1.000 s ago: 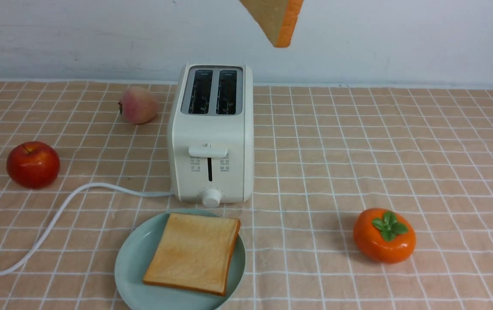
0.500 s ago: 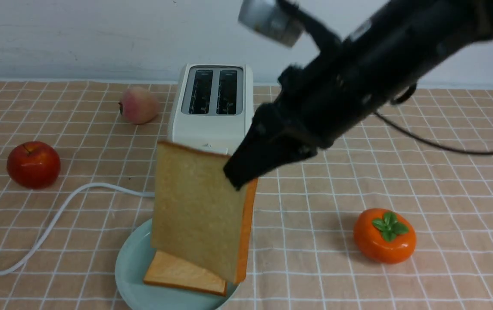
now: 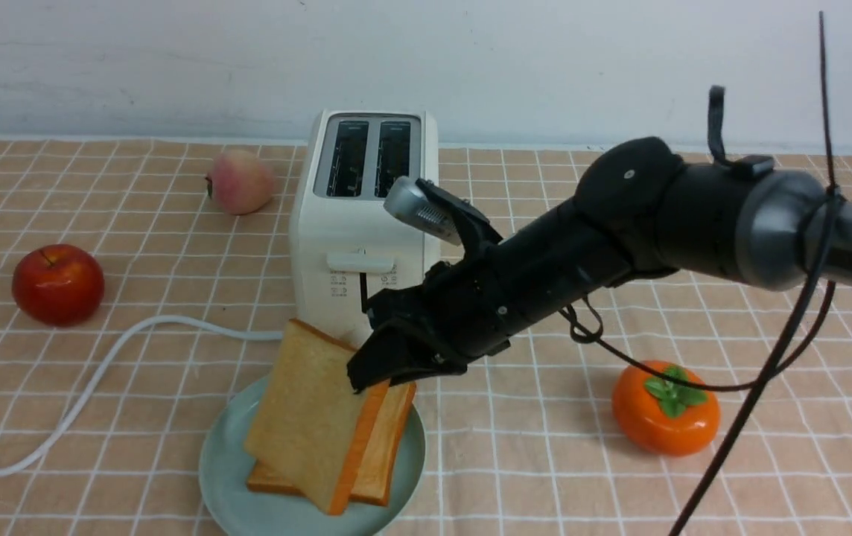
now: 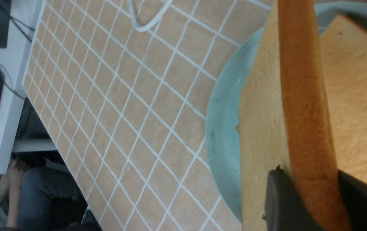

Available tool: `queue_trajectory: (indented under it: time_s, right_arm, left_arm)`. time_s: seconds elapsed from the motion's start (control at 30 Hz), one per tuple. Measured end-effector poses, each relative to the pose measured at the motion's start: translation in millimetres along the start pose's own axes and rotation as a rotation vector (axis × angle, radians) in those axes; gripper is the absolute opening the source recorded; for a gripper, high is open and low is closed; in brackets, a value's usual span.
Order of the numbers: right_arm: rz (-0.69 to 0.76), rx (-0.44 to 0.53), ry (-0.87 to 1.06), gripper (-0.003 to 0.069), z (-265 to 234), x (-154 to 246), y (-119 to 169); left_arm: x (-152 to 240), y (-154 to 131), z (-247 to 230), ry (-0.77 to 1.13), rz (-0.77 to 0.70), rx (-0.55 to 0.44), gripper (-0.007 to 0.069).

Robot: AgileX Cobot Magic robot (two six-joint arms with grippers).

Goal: Take toasted bread from bread machine on light coffee tablecloth place on plate.

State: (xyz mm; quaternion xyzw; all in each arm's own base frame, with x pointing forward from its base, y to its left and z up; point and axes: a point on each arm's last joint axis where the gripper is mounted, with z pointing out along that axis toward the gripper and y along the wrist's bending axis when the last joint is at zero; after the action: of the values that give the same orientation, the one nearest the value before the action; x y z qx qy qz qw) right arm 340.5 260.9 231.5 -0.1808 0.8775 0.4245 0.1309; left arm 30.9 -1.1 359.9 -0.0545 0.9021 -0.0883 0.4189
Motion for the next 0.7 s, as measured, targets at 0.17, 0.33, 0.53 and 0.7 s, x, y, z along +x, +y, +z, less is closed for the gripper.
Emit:
queue_trajectory:
  time_s: [0.17,0.33,0.53,0.7]
  right_arm:
    - [0.002,0.046,0.025,0.0456,-12,-1,-13]
    - [-0.04,0.125,0.001,0.0596,-59,-10,-27]
    - [-0.036,0.137,-0.136,0.0448,-173,-8,-12]
    - [-0.01,0.217,-0.258,0.008,-254,21,18]
  left_arm:
    - [0,-1,0,0.004,-0.004,0.011,-0.0014]
    - [1,-1,0,0.005,-0.005,0.014,-0.0014]
    - [-8,-9,0,-0.082,-0.059,0.101,-0.0014]
    - [-17,-18,5,-0.214,-0.1,0.212,-0.0014]
